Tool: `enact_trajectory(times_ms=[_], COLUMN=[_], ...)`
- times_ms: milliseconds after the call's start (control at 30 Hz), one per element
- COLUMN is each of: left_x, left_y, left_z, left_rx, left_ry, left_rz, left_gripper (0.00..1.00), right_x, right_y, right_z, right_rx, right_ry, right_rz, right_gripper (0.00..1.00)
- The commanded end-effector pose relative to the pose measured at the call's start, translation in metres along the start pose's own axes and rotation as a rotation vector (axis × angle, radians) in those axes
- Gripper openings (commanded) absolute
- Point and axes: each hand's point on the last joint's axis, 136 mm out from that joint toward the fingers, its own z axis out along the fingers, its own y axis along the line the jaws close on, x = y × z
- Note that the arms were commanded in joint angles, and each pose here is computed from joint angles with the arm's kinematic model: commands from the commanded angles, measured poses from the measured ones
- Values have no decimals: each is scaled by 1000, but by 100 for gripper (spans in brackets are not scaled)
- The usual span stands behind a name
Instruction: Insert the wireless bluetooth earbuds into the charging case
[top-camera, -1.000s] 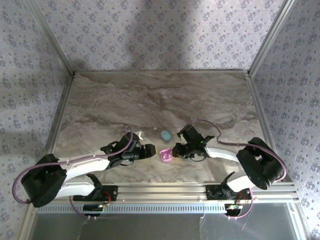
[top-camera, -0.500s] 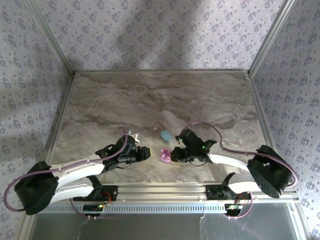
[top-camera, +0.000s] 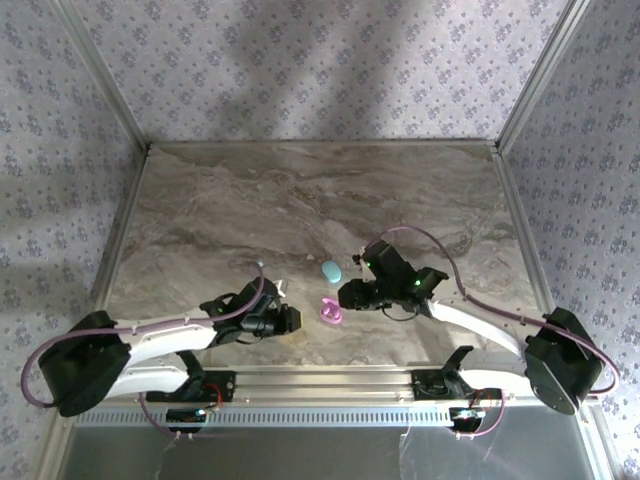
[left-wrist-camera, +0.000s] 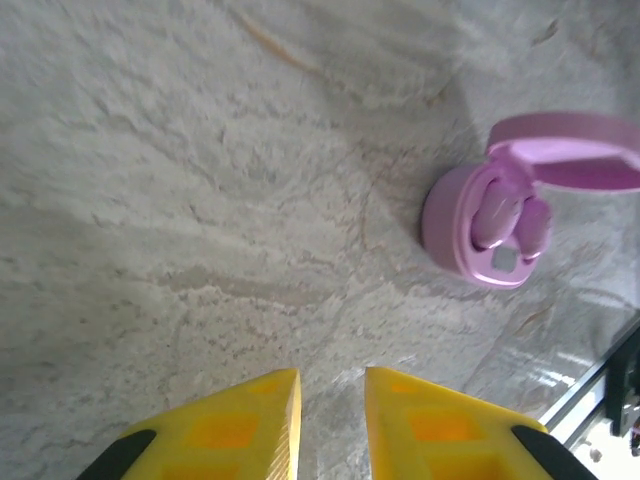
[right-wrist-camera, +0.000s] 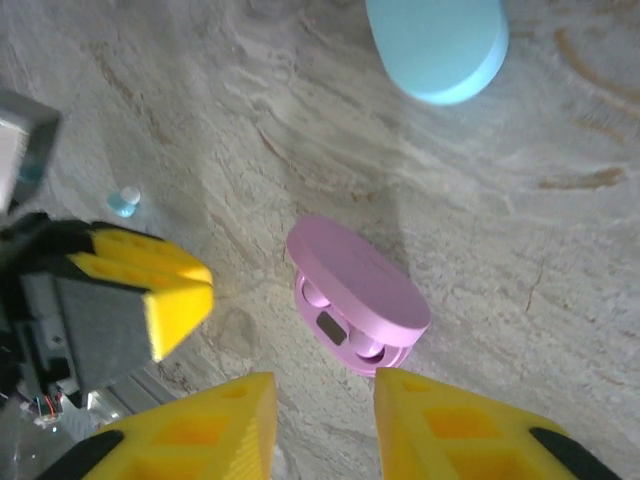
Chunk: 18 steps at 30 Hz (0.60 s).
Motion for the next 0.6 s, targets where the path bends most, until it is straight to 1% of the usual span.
enact_trajectory(times_ms=[0,100,133,300,567], left_x=[-5,-5,-5,-9,-9], left_y=[-30,-34,-34,-39,-41], left_z=[5,11,13,20,36], left_rx=[68,69,66,72,89], left_ry=[8,18,19,16,37], left_rz=[35,46,50,66,63], left_gripper=[24,22,22,20,13], right_x=[-8,-16,-18,-28,-25], right_y=[-2,-3,-4,-1,-4], right_z=[-2,3,5,14,35], right_rx=[24,32,38,44,62], right_ry=[14,26,33,54,115], right_rz=[-21,-1,-28,-43,-40], right_gripper=[35,35,35,32,28])
